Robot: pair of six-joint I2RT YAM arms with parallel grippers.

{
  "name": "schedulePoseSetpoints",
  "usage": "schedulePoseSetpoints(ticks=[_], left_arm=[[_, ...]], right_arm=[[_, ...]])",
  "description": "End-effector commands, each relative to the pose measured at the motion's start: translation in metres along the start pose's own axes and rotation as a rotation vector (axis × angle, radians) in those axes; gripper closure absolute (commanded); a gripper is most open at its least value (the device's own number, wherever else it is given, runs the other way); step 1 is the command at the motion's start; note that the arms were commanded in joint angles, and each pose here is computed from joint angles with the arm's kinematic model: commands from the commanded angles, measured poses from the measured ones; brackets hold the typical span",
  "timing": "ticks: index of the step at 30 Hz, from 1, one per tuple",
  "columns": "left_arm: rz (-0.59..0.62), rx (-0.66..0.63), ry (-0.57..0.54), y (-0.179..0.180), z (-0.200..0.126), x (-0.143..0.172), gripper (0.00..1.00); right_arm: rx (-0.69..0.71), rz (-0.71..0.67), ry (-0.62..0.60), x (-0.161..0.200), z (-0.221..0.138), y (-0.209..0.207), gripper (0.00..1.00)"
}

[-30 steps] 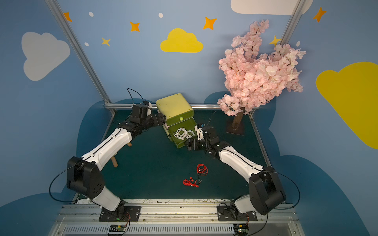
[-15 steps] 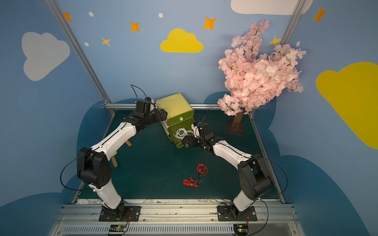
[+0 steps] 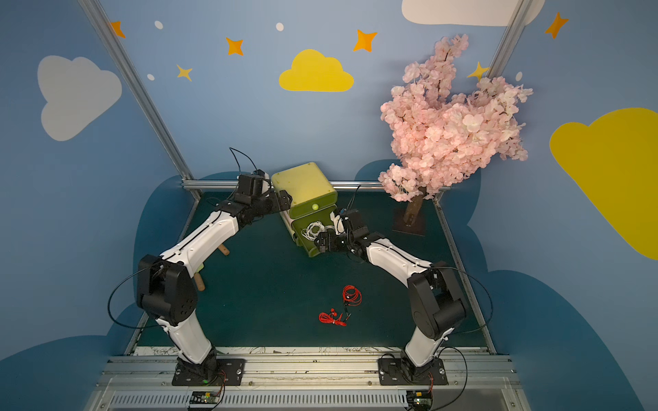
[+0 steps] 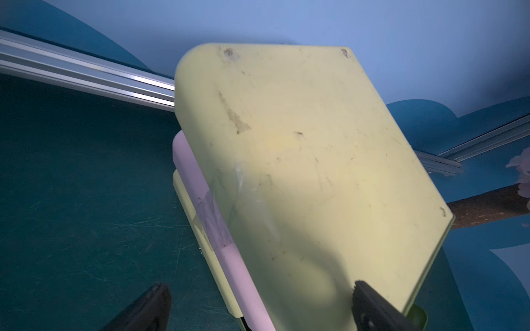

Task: Place the wired earphones into the drawer by color
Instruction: Close the drawer in the storage box.

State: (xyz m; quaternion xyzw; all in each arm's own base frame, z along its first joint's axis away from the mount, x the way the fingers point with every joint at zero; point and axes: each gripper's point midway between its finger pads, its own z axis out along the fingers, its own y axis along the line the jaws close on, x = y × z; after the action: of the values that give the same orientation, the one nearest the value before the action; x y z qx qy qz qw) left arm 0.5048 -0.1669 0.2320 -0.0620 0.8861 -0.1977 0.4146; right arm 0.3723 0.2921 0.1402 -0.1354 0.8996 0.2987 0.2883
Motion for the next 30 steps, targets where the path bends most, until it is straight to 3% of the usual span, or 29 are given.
schedulePoseSetpoints(ticks=[1, 9, 18, 30], left_arm=[[0.005, -0.006, 0.026, 0.005, 0.002, 0.008, 0.00], [0.001, -0.014, 0.035, 0.008, 0.001, 0.013, 0.00], [0.001, -0.018, 0.026, 0.009, -0.001, 0.013, 0.00], [-0.002, -0.018, 0.035, 0.010, 0.000, 0.016, 0.00]], right_arm=[[-0.075, -0.080, -0.114, -0.042, -0.001, 0.028, 0.02], [-0.097, -0.095, -0.124, -0.052, -0.001, 0.042, 0.01], [-0.093, -0.099, -0.114, -0.040, -0.008, 0.049, 0.02], [-0.108, -0.128, -0.150, -0.059, 0.012, 0.052, 0.01]])
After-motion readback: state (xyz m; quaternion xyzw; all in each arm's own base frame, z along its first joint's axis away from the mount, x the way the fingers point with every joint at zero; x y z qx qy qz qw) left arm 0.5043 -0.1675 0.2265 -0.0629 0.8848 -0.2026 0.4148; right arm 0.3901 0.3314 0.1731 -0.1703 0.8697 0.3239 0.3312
